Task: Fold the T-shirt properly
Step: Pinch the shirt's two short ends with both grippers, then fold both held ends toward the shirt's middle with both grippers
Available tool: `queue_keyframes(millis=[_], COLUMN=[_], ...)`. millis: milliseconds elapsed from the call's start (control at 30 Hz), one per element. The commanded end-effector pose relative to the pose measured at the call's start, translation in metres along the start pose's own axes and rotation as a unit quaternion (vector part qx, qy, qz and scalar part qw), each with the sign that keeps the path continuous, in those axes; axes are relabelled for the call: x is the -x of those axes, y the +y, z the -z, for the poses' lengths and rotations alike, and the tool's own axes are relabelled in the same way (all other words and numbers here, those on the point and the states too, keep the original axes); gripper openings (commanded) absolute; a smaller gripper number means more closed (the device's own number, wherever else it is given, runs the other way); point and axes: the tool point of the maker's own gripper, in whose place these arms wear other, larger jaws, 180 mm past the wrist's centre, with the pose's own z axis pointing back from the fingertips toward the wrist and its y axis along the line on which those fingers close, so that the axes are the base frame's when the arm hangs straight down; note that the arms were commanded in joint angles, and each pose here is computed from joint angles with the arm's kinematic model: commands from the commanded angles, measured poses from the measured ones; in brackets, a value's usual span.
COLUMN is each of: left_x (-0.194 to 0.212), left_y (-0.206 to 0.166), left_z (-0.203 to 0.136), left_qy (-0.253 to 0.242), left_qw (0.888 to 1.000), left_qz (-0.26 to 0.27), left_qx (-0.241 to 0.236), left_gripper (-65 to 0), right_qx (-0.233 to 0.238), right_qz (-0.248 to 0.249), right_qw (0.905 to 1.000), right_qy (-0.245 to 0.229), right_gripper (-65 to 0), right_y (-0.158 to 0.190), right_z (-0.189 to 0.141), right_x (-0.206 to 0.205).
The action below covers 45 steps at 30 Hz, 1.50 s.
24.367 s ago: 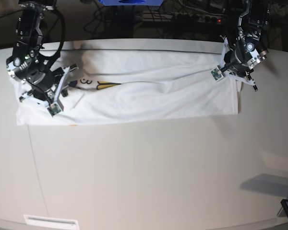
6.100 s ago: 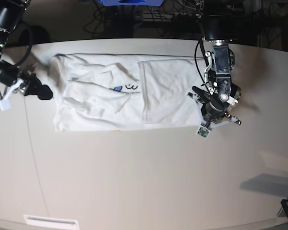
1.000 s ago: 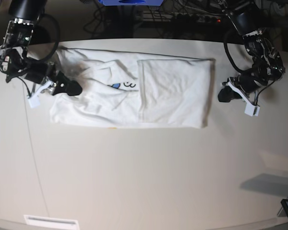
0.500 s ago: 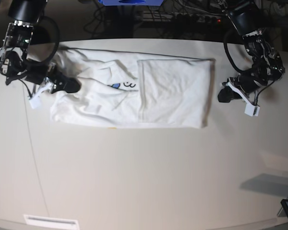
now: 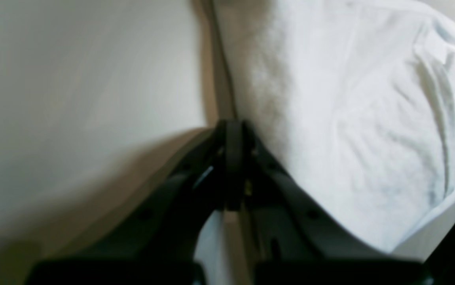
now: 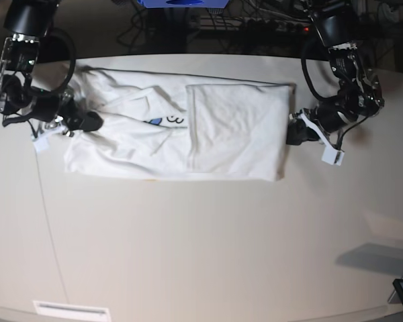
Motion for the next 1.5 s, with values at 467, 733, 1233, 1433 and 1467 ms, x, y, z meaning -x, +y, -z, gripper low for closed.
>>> queue_keyframes(millis=[467,733,1233,1433,1467], left_x=[0.043,0.041,0.043,0.043,0.045], left_y=[-0.034,-0.034,-0.035,-0.037,-0.042], left_z=[0.030,0.030,0.031,0.032,0.035], left_qy=[0.091,0.089,0.090,0.093,0.099], left_qw=[0.995,0.996,0.996,0.995,0.994], left_qz=[0.012,0.013,0.011,0.015,0.021], left_qx=[0.025,0.025,0.026,0.029,0.034], left_gripper=[-65.0,-65.0,-65.0,-65.0,-65.0], right_qx=[0.114,0.125,0.247,0.265,0.267], right_qz=[-0.162,-0.127,-0.205,-0.187,-0.187], right_qw=[0.9767,0.9803,0.9359,0.9333,0.9329], right_qy=[-0.081,-0.086,-0.146,-0.155,-0.153], right_gripper=[-64.9,-64.9,-64.9,-64.9,-64.9], right_y=[0.027,0.044,0.062,0.067,0.068], right_z=[-0.035,-0.028,0.005,0.021,0.024], right_x=[-0.037,-0.029,-0.002,0.016,0.021])
